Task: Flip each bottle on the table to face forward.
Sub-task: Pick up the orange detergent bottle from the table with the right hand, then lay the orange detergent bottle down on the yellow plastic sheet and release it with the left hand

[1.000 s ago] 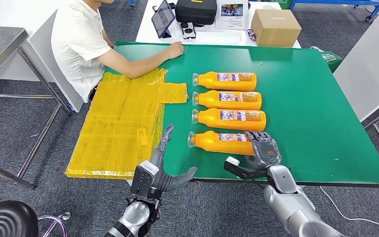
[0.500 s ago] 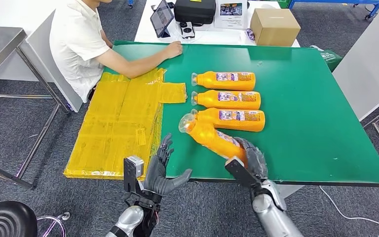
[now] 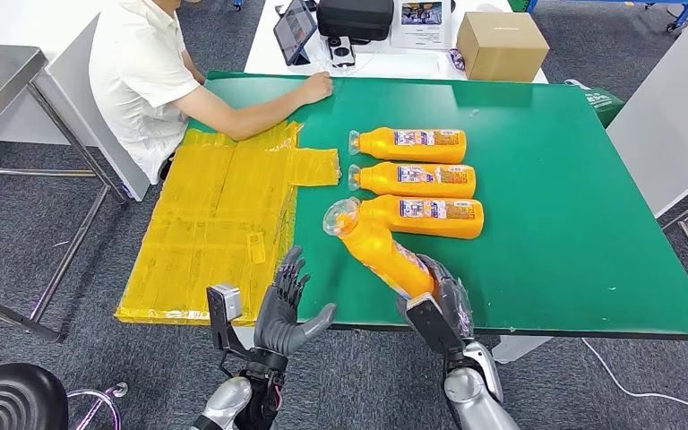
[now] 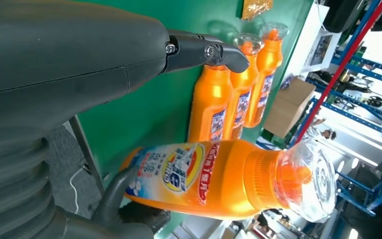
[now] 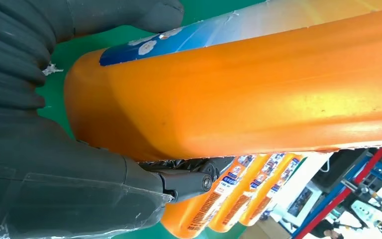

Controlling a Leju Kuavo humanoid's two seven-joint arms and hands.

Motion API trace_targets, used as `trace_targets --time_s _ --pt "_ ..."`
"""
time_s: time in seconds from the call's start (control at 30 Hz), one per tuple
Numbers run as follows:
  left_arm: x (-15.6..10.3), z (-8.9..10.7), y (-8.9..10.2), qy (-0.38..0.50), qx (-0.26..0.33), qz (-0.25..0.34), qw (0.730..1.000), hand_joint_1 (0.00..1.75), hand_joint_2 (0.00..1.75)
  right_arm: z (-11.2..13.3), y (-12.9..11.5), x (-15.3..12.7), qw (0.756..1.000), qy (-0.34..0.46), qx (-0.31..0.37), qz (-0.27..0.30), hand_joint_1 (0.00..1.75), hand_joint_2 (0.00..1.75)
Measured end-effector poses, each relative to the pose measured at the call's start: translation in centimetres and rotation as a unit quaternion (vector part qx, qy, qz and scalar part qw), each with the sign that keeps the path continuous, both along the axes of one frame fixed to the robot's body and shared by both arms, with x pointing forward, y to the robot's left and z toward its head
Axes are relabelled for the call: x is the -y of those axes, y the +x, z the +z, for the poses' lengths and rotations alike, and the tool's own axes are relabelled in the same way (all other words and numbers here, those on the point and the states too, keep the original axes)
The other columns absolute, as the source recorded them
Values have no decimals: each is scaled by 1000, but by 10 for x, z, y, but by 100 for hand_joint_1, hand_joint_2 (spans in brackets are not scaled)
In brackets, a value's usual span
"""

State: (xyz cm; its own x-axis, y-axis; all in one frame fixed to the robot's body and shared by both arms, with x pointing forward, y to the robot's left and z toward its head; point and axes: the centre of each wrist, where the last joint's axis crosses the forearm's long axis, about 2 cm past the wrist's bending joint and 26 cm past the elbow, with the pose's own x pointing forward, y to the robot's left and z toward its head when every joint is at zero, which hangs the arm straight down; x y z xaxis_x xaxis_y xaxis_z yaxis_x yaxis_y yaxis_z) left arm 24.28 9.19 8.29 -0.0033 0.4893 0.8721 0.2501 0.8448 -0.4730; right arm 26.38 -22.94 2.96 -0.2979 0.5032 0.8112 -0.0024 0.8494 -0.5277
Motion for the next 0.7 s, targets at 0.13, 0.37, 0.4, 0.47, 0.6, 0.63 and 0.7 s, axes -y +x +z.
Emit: trace_targets --time_s 0.13,0.37,0.4,0.47,0.6,0.63,0.7 --pt "0 3 2 -14 1 -6 1000 0 175 3 0 -18 999 -14 7 34 175 175" --pt "2 10 10 -28 4 -15 999 0 175 11 -5 -63 995 -17 23 97 175 175" --pt "2 10 11 -29 4 -16 999 0 175 11 -6 -67 994 -17 25 103 175 175" --pt "2 10 12 -31 3 -19 999 0 175 12 -8 -74 993 -17 28 114 175 175" --pt "3 10 13 -33 0 -22 999 0 175 14 -11 -84 991 -19 32 130 175 175" --pt "3 10 14 -33 0 -23 999 0 175 14 -12 -85 990 -19 32 133 175 175" --pt "3 10 14 -33 -1 -25 999 0 175 14 -13 -88 990 -19 33 138 175 175"
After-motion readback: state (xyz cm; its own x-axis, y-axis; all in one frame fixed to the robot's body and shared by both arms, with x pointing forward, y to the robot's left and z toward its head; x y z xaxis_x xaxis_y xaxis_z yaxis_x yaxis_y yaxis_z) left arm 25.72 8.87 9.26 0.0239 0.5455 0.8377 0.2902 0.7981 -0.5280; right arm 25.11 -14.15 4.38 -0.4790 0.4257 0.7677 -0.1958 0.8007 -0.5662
